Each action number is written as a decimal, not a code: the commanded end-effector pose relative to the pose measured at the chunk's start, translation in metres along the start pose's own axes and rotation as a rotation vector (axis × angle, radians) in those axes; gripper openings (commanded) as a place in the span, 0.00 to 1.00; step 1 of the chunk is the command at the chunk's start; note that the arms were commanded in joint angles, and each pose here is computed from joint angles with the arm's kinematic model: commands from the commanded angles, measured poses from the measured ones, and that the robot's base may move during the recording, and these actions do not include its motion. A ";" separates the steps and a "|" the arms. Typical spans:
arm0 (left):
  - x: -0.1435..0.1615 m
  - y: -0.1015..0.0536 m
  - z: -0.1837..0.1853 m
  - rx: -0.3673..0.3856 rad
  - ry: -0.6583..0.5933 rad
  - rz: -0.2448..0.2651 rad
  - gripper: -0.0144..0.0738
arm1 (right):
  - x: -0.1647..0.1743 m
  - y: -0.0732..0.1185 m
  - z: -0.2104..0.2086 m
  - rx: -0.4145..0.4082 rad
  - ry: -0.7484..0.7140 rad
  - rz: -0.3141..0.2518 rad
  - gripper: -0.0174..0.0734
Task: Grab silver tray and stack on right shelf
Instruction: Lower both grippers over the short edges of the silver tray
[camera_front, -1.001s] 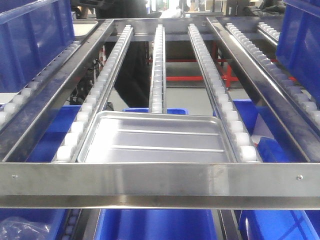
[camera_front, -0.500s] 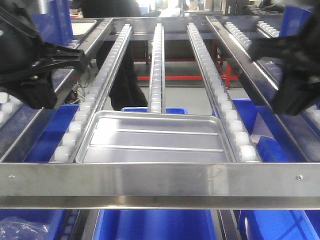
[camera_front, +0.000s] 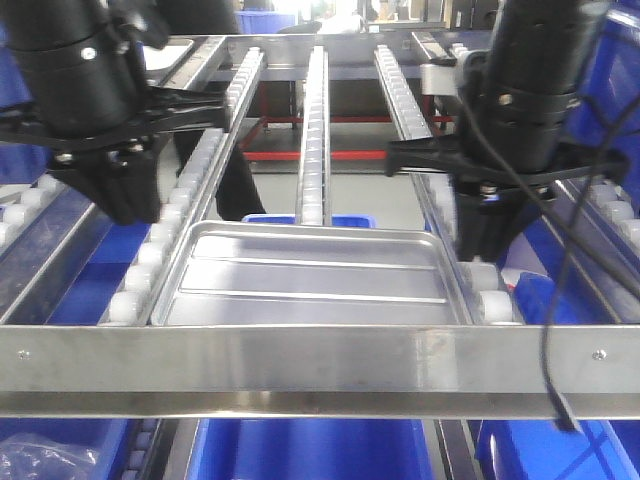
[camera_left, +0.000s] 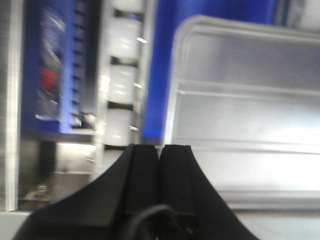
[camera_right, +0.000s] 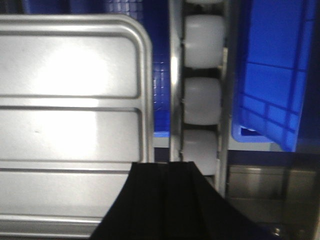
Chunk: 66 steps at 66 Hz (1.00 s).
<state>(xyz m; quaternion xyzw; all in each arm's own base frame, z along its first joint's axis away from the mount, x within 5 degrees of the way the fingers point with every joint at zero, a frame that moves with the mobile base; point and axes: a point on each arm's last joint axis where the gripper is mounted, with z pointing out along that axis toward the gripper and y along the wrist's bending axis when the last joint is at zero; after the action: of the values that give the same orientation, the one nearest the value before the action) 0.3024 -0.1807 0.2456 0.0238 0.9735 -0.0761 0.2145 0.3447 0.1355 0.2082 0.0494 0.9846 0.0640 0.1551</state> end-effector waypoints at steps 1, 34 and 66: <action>-0.016 -0.006 -0.015 0.116 -0.031 0.029 0.06 | -0.014 0.001 -0.021 -0.057 -0.076 0.005 0.26; -0.021 -0.006 0.023 0.008 0.024 0.030 0.06 | -0.014 0.003 -0.009 -0.052 -0.065 -0.018 0.26; -0.022 -0.019 0.019 -0.026 -0.058 0.056 0.06 | -0.015 0.003 -0.009 -0.057 -0.074 -0.017 0.26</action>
<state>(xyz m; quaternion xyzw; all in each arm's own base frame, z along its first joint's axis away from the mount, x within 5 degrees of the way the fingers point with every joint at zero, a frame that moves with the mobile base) 0.3256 -0.2018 0.2108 0.0509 0.9788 -0.0318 0.1956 0.3520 0.1357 0.1922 0.0431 0.9868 0.0679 0.1406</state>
